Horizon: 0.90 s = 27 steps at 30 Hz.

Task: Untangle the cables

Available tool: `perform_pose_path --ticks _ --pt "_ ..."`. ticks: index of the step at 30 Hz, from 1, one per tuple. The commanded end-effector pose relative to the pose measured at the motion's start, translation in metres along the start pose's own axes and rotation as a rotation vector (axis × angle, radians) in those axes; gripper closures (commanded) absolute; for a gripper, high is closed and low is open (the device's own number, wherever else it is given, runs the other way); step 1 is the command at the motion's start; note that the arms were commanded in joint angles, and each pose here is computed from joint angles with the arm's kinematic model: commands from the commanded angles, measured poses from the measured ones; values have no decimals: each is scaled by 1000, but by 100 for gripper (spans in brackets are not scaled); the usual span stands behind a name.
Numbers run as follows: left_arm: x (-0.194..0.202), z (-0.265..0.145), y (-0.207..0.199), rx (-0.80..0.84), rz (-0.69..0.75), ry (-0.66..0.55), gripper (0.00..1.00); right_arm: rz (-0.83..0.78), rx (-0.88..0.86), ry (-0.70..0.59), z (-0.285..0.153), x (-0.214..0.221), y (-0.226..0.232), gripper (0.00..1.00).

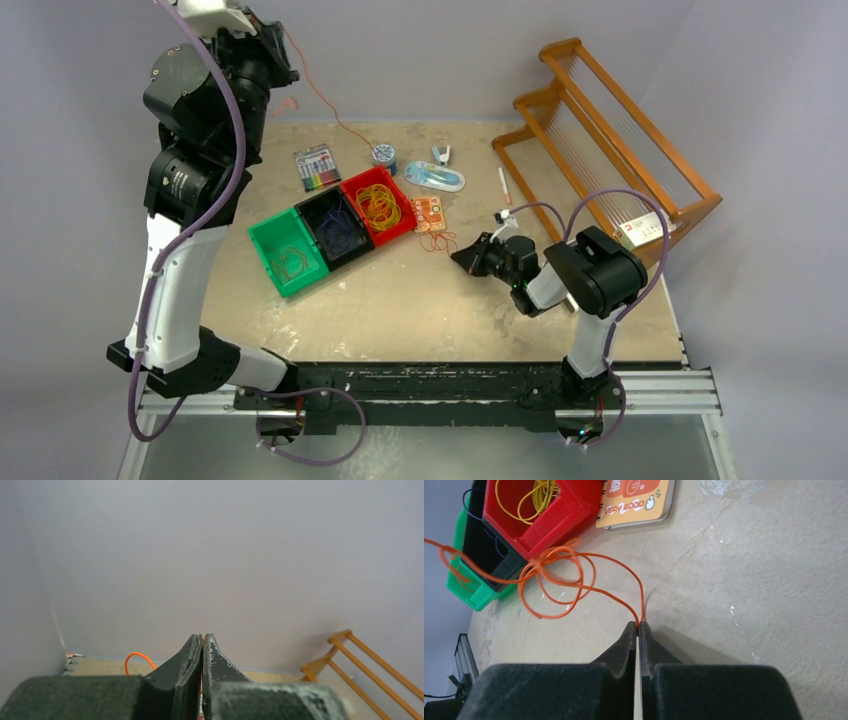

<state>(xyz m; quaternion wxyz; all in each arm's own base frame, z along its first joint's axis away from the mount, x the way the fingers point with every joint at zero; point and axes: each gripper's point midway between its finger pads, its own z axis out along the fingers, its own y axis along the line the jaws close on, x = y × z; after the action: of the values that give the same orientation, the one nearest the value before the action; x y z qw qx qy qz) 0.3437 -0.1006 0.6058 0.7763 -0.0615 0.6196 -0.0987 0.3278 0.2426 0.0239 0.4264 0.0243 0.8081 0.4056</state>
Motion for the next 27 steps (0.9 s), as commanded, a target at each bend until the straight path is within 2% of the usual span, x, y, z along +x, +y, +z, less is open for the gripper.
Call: perform_pose_path --ticks 1,11,18,23,27 --pt "-28 -12 30 -128 73 -63 100 21 27 -54 -3 -11 -1 100" --pt "-55 -39 72 -315 148 -111 100 42 102 -67 -7 -13 -12 100" --pt "-79 -71 112 -523 158 -160 100 58 124 -65 -7 -11 -16 100" --pt "-84 -79 119 -557 155 -170 100 57 120 -65 -7 -12 -15 100" --pt "-67 -67 109 -500 164 -131 100 36 90 -67 -8 -16 -8 100"
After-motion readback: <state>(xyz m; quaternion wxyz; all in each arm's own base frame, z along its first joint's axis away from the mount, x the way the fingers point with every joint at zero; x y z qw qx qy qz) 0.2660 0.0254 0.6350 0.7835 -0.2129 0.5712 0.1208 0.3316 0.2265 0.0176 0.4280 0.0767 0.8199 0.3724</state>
